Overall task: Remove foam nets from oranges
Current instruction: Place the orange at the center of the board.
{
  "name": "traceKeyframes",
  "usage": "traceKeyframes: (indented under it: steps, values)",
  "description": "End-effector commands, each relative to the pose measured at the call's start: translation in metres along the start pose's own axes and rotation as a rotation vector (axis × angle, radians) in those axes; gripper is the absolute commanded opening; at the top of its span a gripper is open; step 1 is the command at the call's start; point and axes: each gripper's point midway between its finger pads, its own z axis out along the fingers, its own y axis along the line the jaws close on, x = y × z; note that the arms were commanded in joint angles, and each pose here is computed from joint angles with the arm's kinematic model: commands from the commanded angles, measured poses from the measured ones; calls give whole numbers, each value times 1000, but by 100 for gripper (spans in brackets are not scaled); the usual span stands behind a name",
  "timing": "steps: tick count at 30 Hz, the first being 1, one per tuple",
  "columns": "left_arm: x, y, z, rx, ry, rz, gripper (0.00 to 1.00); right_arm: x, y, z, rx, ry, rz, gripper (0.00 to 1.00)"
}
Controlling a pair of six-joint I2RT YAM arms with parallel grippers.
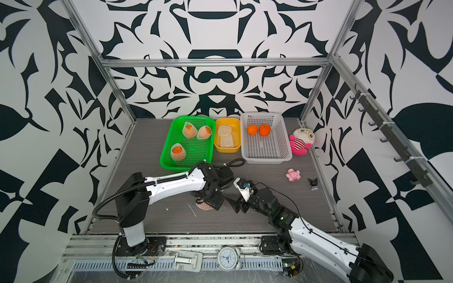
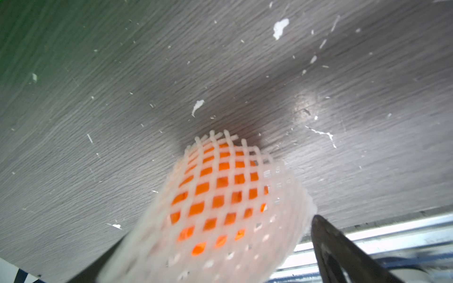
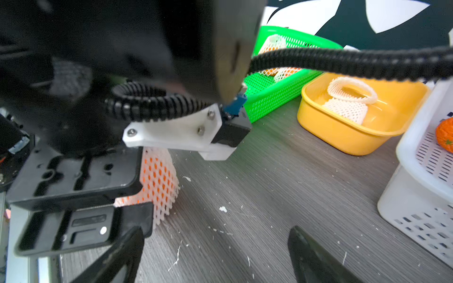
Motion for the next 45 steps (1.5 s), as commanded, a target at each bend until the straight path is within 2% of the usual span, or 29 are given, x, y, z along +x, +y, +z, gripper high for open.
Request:
traceKeyframes:
  steps: [1, 14, 23, 35, 40, 45]
  values:
    - [14, -1, -3, 15, 32, 12, 100, -21, -4, -5, 28, -99, 40, 95]
    - [15, -2, -12, 45, 10, 23, 99, -21, -13, -21, 86, -132, 91, 91]
    - [8, -3, -25, 92, -21, 46, 100, 6, 3, -2, -23, -64, 194, 79]
    - [4, -2, -38, 119, -48, 38, 99, 14, 15, 9, -100, -30, 279, 73]
    - [1, -3, -43, 138, -70, 20, 99, 23, 18, 11, -112, -3, 297, 73]
    - [-10, 3, -65, 192, -169, -45, 99, 15, 18, 11, -113, -24, 244, 78]
